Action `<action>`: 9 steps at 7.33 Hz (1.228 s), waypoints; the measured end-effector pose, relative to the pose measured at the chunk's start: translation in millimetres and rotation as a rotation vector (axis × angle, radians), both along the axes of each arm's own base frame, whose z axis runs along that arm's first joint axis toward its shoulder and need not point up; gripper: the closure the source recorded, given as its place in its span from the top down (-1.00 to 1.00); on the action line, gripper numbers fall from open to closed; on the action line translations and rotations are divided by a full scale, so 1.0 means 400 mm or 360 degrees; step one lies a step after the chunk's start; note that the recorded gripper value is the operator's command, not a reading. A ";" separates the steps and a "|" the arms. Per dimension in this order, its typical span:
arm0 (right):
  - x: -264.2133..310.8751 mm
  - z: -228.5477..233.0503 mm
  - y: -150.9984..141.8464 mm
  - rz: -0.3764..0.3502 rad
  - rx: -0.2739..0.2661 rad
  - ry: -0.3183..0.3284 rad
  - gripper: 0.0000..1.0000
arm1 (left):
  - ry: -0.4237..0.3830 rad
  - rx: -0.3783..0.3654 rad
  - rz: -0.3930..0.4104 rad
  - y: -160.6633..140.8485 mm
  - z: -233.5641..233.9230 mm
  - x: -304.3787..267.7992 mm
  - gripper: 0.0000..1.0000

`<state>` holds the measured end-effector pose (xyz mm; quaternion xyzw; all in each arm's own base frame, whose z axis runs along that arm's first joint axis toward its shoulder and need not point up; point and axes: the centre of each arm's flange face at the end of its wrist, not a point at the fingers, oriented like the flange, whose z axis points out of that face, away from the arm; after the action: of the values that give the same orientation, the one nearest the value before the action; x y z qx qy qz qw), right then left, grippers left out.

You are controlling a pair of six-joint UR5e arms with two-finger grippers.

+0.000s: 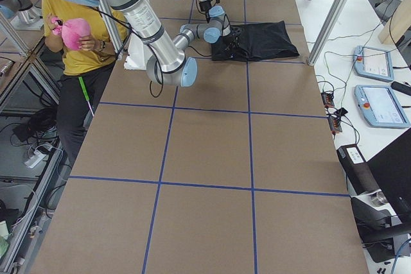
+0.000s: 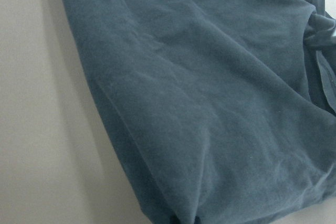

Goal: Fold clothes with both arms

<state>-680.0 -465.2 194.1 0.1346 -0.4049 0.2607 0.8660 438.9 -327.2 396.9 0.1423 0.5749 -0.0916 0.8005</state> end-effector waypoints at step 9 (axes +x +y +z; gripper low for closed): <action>0.073 -0.024 0.057 0.0011 -0.0007 -0.0075 -1.00 | 0.0047 0.0016 0.0017 0.008 -0.039 -0.003 -1.00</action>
<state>-650.8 -442.4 184.7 0.1279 -0.4240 0.2677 0.8557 437.5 -324.2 381.2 0.1420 0.5879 -0.0867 0.7916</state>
